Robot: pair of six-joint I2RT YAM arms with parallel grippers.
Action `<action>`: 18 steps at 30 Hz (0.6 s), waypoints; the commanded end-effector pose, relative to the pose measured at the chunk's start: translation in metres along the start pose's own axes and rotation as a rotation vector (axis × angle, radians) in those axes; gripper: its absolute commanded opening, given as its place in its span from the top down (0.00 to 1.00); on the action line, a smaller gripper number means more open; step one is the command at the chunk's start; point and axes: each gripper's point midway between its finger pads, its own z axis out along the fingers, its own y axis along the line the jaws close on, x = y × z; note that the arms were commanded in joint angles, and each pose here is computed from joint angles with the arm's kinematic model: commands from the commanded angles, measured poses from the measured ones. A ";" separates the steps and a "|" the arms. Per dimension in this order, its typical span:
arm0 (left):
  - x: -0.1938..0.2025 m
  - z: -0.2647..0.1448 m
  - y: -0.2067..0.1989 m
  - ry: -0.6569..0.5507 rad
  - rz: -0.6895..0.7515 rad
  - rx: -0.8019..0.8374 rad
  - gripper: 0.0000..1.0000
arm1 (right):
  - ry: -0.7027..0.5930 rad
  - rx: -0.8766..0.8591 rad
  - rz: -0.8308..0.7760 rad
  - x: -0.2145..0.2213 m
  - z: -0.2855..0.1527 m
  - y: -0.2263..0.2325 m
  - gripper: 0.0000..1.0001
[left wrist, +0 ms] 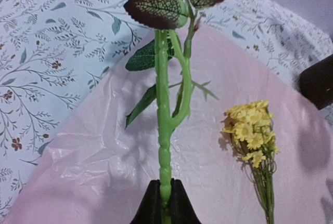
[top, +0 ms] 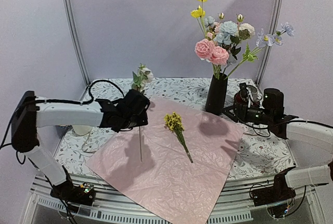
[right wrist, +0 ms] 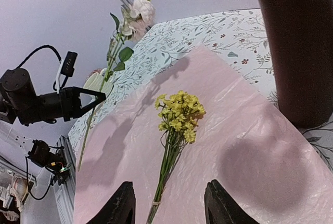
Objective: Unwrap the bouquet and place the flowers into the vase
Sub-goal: Pick up the fake flower from the flattened wrapping paper.
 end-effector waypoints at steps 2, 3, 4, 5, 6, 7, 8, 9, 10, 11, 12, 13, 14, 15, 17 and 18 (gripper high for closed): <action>-0.033 -0.038 0.006 -0.150 -0.063 0.076 1.00 | -0.029 -0.114 -0.071 -0.021 0.002 0.041 0.52; -0.037 -0.045 0.001 -0.165 -0.063 0.126 1.00 | -0.033 -0.134 -0.084 -0.023 0.002 0.048 0.52; -0.040 -0.053 -0.004 -0.178 -0.055 0.173 1.00 | -0.039 -0.155 -0.098 -0.025 0.001 0.057 0.52; -0.044 -0.061 -0.009 -0.196 -0.047 0.221 1.00 | -0.047 -0.177 -0.114 -0.028 0.000 0.066 0.52; -0.046 -0.067 -0.013 -0.215 -0.044 0.265 1.00 | -0.055 -0.201 -0.131 -0.029 -0.001 0.075 0.52; -0.049 -0.076 -0.016 -0.232 -0.047 0.308 1.00 | -0.065 -0.225 -0.149 -0.031 -0.002 0.085 0.52; -0.051 -0.083 -0.018 -0.250 -0.051 0.345 1.00 | -0.075 -0.247 -0.166 -0.032 -0.003 0.094 0.51; -0.053 -0.090 -0.020 -0.268 -0.055 0.385 1.00 | -0.084 -0.270 -0.183 -0.032 -0.005 0.104 0.51; -0.055 -0.099 -0.023 -0.286 -0.061 0.431 1.00 | -0.093 -0.293 -0.199 -0.033 -0.006 0.113 0.50; -0.057 -0.107 -0.027 -0.307 -0.064 0.484 0.99 | -0.099 -0.314 -0.211 -0.033 -0.007 0.121 0.50; -0.059 -0.116 -0.031 -0.326 -0.069 0.546 0.99 | -0.106 -0.335 -0.222 -0.033 -0.007 0.130 0.49; -0.060 -0.126 -0.036 -0.346 -0.069 0.609 0.98 | -0.112 -0.354 -0.230 -0.033 -0.007 0.138 0.49; -0.060 -0.137 -0.041 -0.365 -0.064 0.678 0.97 | -0.114 -0.370 -0.235 -0.031 -0.006 0.145 0.49; -0.060 -0.147 -0.046 -0.384 -0.057 0.737 0.96 | -0.117 -0.385 -0.235 -0.030 -0.005 0.153 0.49; -0.059 -0.163 -0.053 -0.415 -0.054 0.833 0.94 | -0.113 -0.438 -0.239 -0.024 -0.001 0.172 0.49; -0.058 -0.170 -0.056 -0.426 -0.048 0.870 0.94 | -0.105 -0.460 -0.240 -0.020 0.002 0.180 0.49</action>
